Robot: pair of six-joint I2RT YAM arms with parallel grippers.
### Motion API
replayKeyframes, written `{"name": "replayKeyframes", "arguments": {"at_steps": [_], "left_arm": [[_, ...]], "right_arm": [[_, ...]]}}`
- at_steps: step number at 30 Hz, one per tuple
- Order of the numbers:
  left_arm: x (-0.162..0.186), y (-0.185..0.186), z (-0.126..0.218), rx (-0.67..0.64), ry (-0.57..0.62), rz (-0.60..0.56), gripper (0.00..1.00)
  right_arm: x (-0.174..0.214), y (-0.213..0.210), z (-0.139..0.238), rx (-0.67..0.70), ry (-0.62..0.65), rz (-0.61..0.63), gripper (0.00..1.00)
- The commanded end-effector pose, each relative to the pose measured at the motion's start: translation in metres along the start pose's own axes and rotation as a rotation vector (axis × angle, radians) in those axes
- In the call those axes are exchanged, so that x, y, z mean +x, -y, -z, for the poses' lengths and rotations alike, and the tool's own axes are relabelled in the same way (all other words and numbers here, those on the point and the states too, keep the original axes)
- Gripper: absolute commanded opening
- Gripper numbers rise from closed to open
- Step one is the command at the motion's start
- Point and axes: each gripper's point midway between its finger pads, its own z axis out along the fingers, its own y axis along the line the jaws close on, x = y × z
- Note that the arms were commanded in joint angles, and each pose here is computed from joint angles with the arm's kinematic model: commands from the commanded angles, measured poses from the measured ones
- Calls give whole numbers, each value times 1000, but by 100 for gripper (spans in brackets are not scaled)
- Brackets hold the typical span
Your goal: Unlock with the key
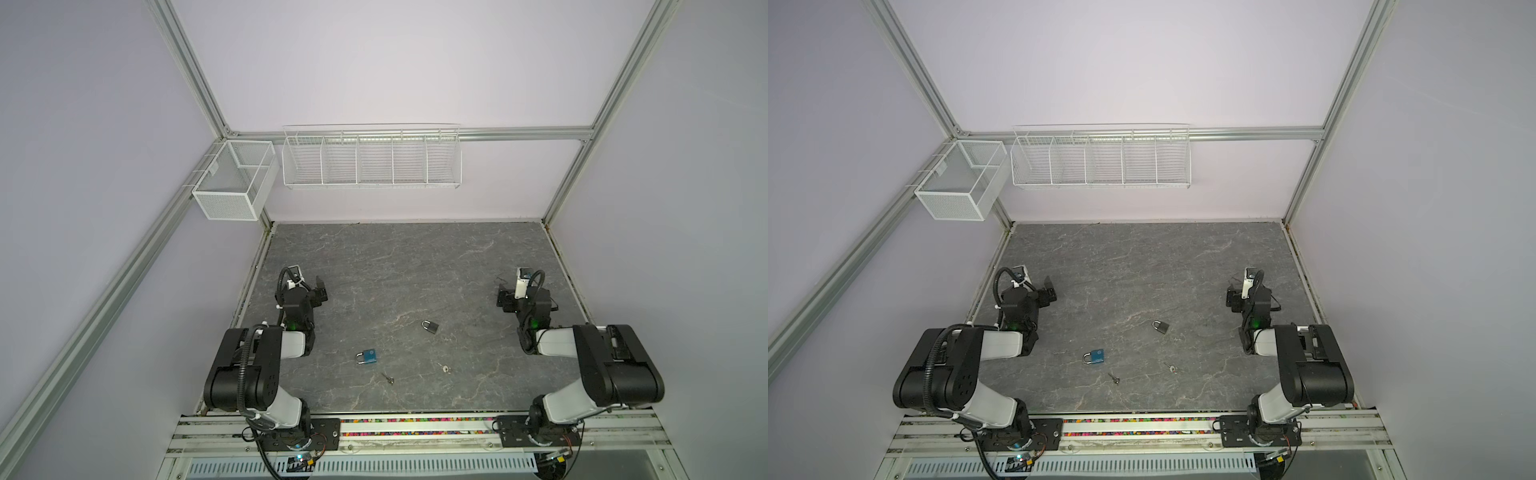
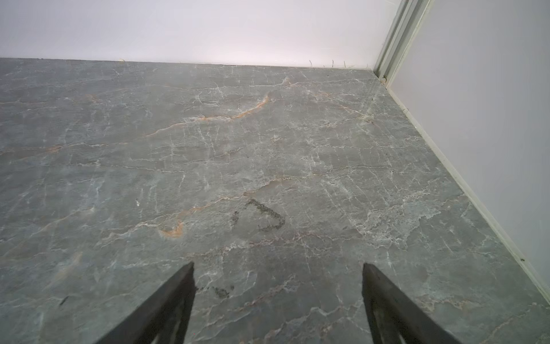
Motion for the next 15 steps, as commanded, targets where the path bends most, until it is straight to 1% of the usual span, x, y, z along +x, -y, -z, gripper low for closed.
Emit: {"name": "replayKeyframes", "arguments": {"at_steps": [1,15], "left_arm": [[-3,3,-1,14,11,-8,99],[-4,3,-1,14,12,-8,99]], "right_arm": [[-11,0,1,-6,38,13,89],[-11,0,1,-5,39,13,89]]}}
